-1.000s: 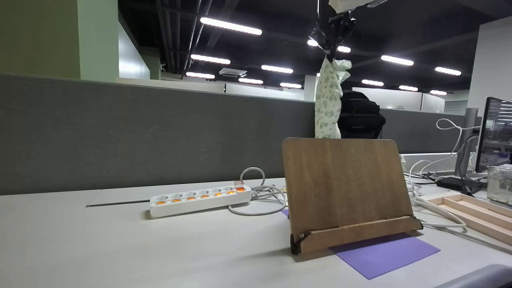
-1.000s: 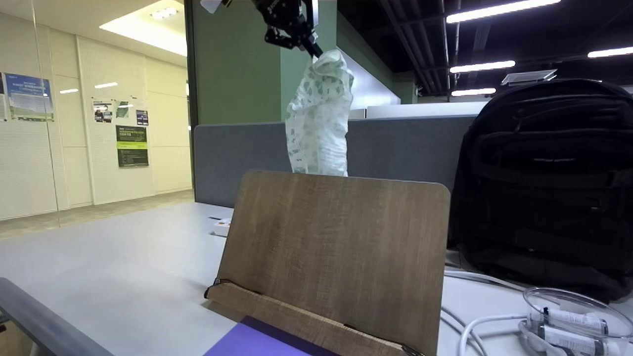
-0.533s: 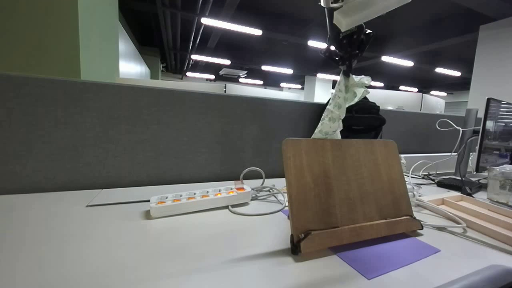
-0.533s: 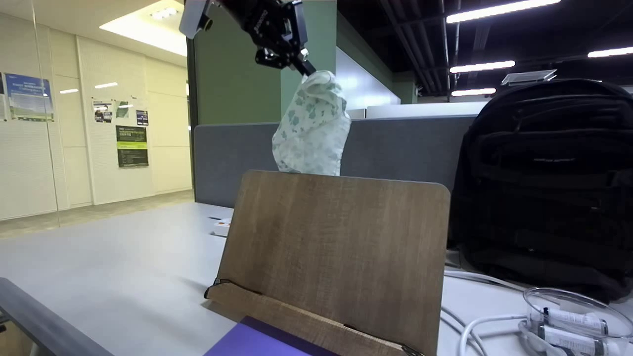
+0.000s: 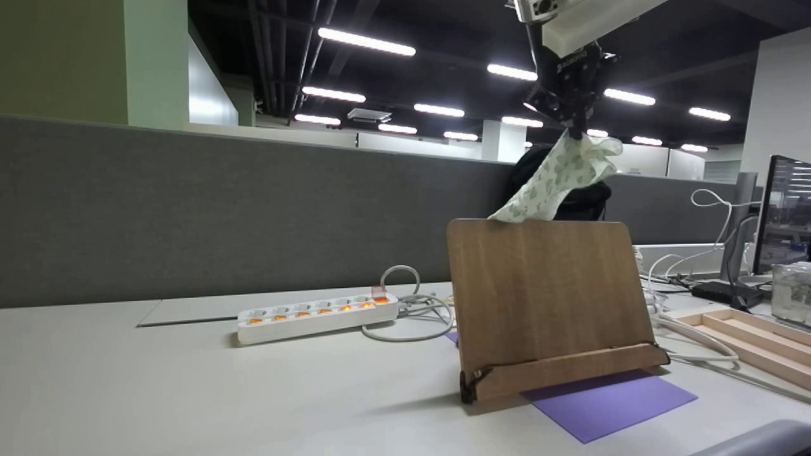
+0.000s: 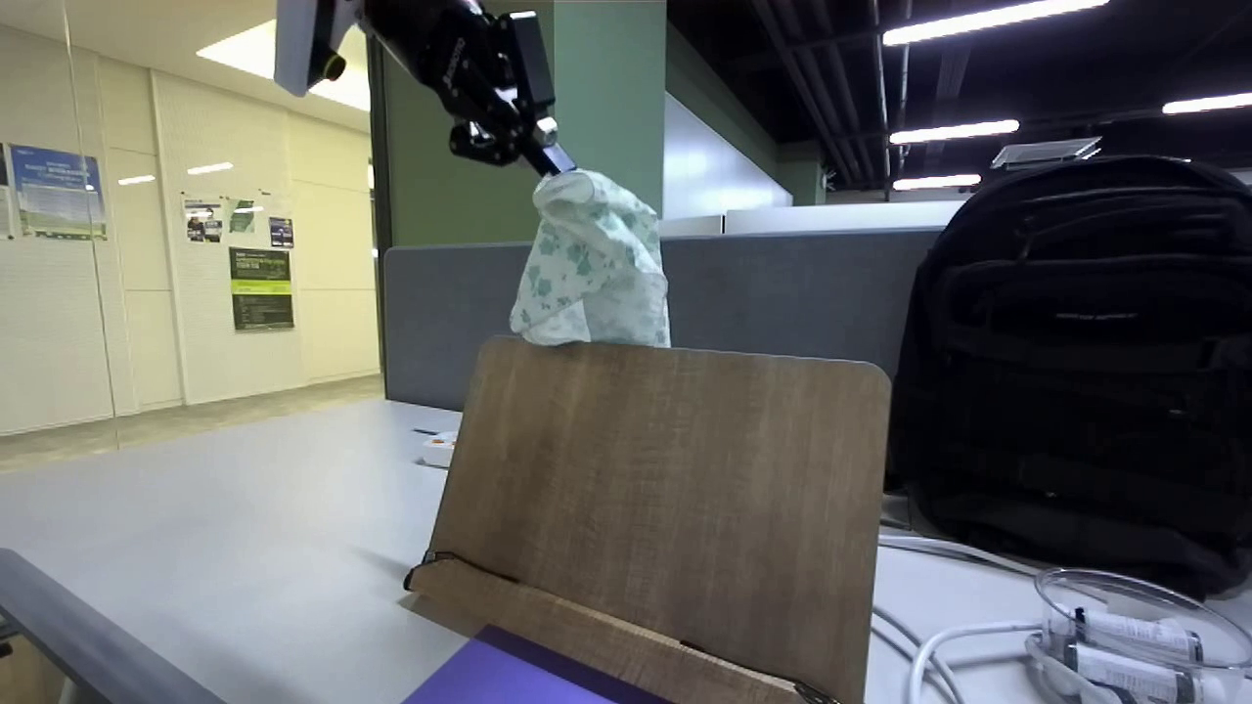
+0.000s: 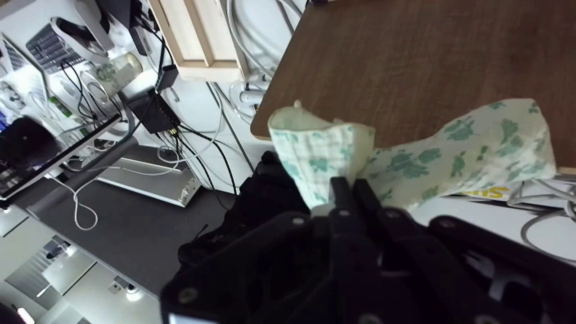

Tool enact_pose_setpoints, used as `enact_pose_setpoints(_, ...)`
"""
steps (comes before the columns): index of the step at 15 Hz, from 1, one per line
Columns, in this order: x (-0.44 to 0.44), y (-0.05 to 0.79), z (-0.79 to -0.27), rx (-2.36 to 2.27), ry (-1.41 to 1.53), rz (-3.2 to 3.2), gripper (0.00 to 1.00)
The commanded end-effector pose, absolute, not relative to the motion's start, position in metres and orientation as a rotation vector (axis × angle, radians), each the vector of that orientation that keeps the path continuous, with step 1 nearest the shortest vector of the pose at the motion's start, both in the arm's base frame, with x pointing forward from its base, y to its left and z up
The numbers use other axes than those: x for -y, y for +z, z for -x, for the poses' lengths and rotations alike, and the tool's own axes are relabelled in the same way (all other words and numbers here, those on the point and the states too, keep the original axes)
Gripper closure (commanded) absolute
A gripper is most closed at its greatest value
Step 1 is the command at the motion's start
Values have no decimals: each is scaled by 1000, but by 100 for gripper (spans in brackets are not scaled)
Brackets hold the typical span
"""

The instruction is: Put the cloth on the wooden board

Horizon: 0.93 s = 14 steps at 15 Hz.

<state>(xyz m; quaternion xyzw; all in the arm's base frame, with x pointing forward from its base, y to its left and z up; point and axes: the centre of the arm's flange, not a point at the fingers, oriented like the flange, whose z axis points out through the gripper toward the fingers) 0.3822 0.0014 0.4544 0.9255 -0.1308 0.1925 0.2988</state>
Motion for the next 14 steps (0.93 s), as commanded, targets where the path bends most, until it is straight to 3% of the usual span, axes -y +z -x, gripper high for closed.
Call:
enact_pose_setpoints(1,-4,451,-369,424,462,-2469,60)
enact_pose_setpoints(9,-16,461,-373,400,529,-2534,6)
enact_pose_setpoints(11,-23,467,-376,357,592,-2549,0)
enact_pose_setpoints(14,-29,474,-380,325,651,-2618,0)
